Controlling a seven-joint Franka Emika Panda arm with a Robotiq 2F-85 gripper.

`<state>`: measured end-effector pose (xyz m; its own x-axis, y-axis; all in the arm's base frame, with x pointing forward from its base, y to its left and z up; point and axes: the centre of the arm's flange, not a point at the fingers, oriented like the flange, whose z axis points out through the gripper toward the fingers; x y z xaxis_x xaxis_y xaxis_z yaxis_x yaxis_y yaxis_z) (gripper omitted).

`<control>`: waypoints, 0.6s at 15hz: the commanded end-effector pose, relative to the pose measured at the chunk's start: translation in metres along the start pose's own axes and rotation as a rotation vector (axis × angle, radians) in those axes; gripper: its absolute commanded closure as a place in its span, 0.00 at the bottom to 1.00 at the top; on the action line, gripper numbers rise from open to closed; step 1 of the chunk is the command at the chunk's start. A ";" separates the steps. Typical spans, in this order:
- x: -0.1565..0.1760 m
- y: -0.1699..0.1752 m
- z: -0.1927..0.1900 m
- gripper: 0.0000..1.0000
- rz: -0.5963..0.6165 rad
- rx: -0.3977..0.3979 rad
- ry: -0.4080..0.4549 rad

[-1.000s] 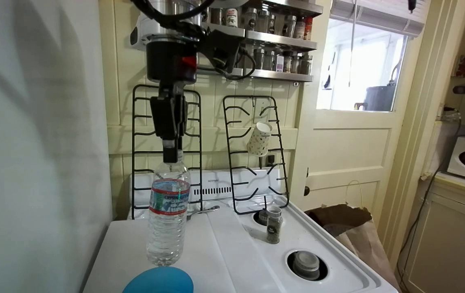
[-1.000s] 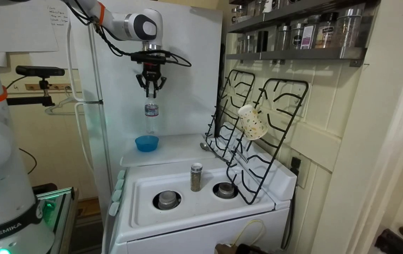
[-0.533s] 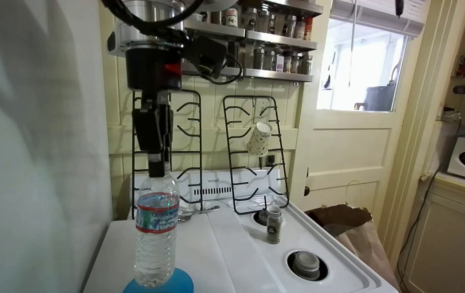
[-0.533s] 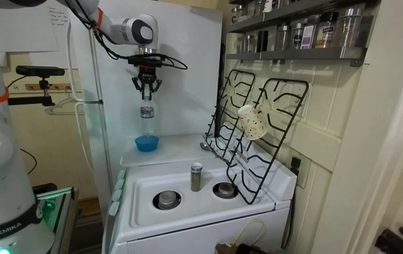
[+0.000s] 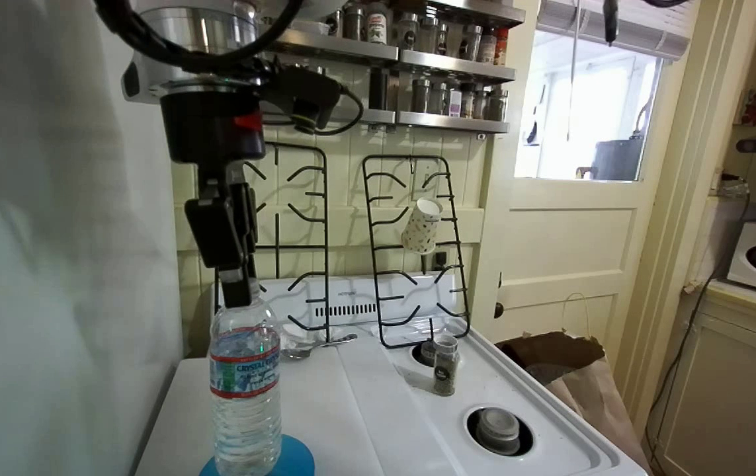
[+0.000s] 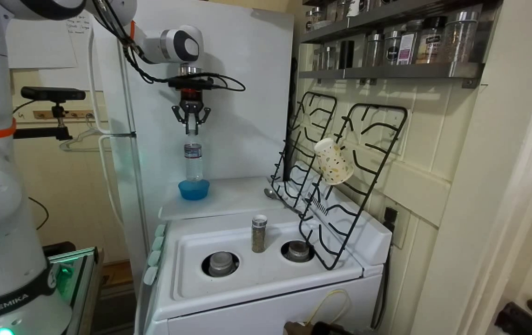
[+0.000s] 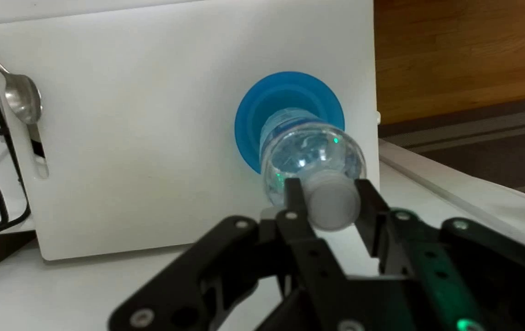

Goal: Place the plastic bottle in the blue bowl

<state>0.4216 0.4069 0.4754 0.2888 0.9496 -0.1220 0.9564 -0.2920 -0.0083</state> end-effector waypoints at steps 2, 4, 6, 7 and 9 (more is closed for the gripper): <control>0.025 0.002 0.002 0.92 -0.033 -0.012 -0.036; 0.031 0.000 0.007 0.92 -0.045 -0.007 -0.040; 0.035 -0.001 0.011 0.92 -0.052 0.000 -0.046; 0.038 -0.003 0.014 0.92 -0.058 0.006 -0.048; 0.039 -0.005 0.016 0.92 -0.055 0.009 -0.063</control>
<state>0.4278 0.4340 0.4509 0.2398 0.9601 -0.1437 0.9687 -0.2464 -0.0298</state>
